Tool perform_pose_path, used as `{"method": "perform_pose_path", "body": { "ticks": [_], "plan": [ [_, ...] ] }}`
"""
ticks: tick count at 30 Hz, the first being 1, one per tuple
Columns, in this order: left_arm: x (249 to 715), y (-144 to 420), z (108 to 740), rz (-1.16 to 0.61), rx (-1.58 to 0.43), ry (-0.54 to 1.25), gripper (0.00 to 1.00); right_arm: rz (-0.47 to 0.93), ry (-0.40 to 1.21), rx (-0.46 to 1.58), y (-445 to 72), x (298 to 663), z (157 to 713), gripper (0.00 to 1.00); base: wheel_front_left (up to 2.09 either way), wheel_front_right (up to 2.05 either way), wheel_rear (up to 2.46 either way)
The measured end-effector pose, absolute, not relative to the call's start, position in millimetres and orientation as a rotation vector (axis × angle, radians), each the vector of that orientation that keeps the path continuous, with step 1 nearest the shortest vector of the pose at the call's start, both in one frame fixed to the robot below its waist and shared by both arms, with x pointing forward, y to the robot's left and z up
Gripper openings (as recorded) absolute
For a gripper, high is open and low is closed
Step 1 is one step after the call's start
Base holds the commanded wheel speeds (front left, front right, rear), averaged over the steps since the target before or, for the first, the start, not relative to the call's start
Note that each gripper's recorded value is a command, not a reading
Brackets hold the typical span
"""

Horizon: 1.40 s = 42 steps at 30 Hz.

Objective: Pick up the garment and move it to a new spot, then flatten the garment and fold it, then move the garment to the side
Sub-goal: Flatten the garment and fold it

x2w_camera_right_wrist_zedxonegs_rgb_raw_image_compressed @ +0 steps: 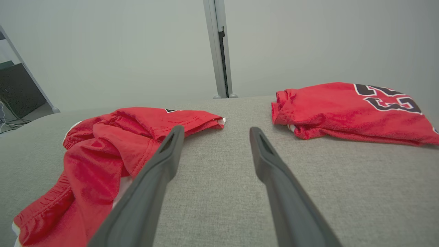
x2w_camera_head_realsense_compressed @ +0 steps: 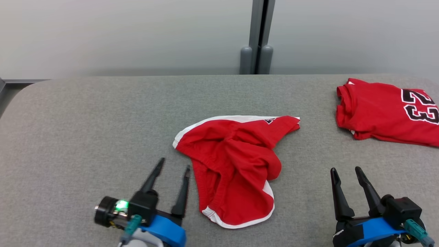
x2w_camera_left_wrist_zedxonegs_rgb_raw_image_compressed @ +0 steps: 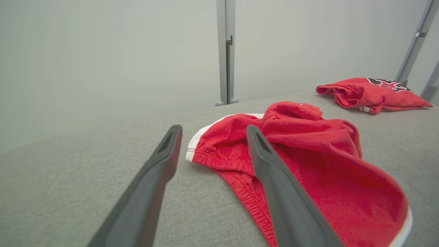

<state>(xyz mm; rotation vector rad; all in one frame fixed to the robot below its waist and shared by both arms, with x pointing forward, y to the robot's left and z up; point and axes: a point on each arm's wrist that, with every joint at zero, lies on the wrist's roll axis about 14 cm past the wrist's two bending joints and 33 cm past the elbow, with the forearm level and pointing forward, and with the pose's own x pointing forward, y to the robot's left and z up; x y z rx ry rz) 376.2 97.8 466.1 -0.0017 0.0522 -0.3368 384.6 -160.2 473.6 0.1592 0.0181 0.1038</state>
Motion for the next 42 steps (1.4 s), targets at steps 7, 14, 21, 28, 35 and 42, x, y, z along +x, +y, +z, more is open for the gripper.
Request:
{"method": "perform_pose_path", "body": {
  "ticks": [7,14,21,28,35,42],
  "plan": [
    [359.0,40.0,431.8,-0.569,0.054,0.178,1.0,0.063,0.032,0.157,-173.5,383.2,468.4,1.0,0.0,0.0,0.0],
    [331.6,25.0,385.7,-0.685,0.08,0.374,1.0,0.022,0.054,0.162,-186.2,380.0,460.3,1.0,0.0,0.0,0.0],
    [322.8,25.9,366.3,-0.687,0.066,0.475,0.73,0.007,0.052,0.163,-191.2,380.4,460.6,1.0,0.0,0.0,0.0],
    [337.3,39.2,387.3,-0.591,-0.024,0.384,0.0,0.033,0.043,0.173,-182.0,384.6,464.0,1.0,0.0,0.0,0.0],
    [347.5,105.3,416.0,-0.36,-0.042,0.266,0.0,0.103,0.068,0.177,-157.5,390.7,457.8,1.0,0.0,0.0,0.0],
    [328.0,157.9,406.6,-0.196,-0.042,0.305,0.0,0.131,0.097,0.173,-147.1,392.7,449.4,1.0,0.0,0.0,0.0]
  ]
}}
